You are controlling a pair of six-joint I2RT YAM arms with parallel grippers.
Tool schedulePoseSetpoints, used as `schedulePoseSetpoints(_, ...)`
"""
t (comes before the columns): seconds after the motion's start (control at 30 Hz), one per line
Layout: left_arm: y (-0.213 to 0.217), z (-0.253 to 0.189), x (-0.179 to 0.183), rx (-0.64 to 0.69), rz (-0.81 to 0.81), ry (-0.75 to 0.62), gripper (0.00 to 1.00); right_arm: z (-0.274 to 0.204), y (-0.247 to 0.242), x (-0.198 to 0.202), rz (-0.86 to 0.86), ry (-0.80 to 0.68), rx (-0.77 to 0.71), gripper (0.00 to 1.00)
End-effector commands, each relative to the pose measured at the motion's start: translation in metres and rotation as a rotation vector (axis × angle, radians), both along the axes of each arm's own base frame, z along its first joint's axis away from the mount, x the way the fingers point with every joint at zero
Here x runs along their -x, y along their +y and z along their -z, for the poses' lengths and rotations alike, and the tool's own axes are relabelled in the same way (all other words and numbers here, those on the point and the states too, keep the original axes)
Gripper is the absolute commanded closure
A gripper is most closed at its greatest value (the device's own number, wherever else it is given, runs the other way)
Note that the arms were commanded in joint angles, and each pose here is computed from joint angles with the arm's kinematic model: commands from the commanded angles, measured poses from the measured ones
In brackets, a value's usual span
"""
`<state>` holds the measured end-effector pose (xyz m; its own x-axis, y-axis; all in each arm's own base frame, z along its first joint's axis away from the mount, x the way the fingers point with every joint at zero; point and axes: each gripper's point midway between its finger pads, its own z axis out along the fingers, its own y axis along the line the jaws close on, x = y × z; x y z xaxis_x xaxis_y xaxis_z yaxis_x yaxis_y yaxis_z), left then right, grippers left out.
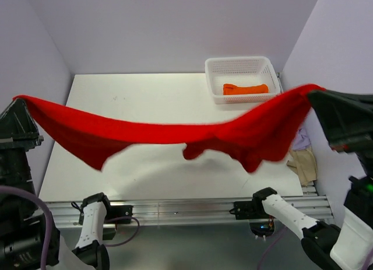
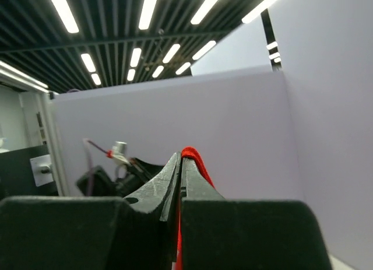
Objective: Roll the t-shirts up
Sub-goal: Flatten the tshirt
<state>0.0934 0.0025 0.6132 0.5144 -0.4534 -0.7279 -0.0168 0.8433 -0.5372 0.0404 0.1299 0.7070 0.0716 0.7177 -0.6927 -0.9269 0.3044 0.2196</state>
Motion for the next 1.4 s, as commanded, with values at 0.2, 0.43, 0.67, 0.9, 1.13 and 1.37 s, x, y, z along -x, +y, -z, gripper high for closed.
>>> schedulePoseSetpoints(0.2,0.022,0.080,-0.102,0.143,0.084,0.314,1.00,0.041,0.026,-0.100,0.083,0.255,0.094,1.00)
schedulePoseSetpoints(0.43,0.038,0.181,-0.171,0.234,0.120,0.487,1.00,0.154,0.054,-0.190,0.098,0.436,0.135,1.00)
schedulePoseSetpoints(0.67,0.059,0.344,-0.229,0.444,0.082,0.702,1.00,0.292,0.091,-0.274,0.040,0.671,0.170,1.00)
schedulePoseSetpoints(0.9,0.081,0.418,-0.279,0.576,0.021,0.728,1.00,0.389,0.130,-0.381,0.050,0.843,0.243,1.00)
schedulePoseSetpoints(1.13,0.104,0.452,-0.359,0.643,0.012,0.749,1.00,0.462,0.144,-0.513,0.089,0.995,0.215,1.00)
schedulePoseSetpoints(1.37,0.134,0.465,-0.468,0.677,0.024,0.717,0.99,0.402,0.138,-0.637,0.094,0.822,0.020,0.81)
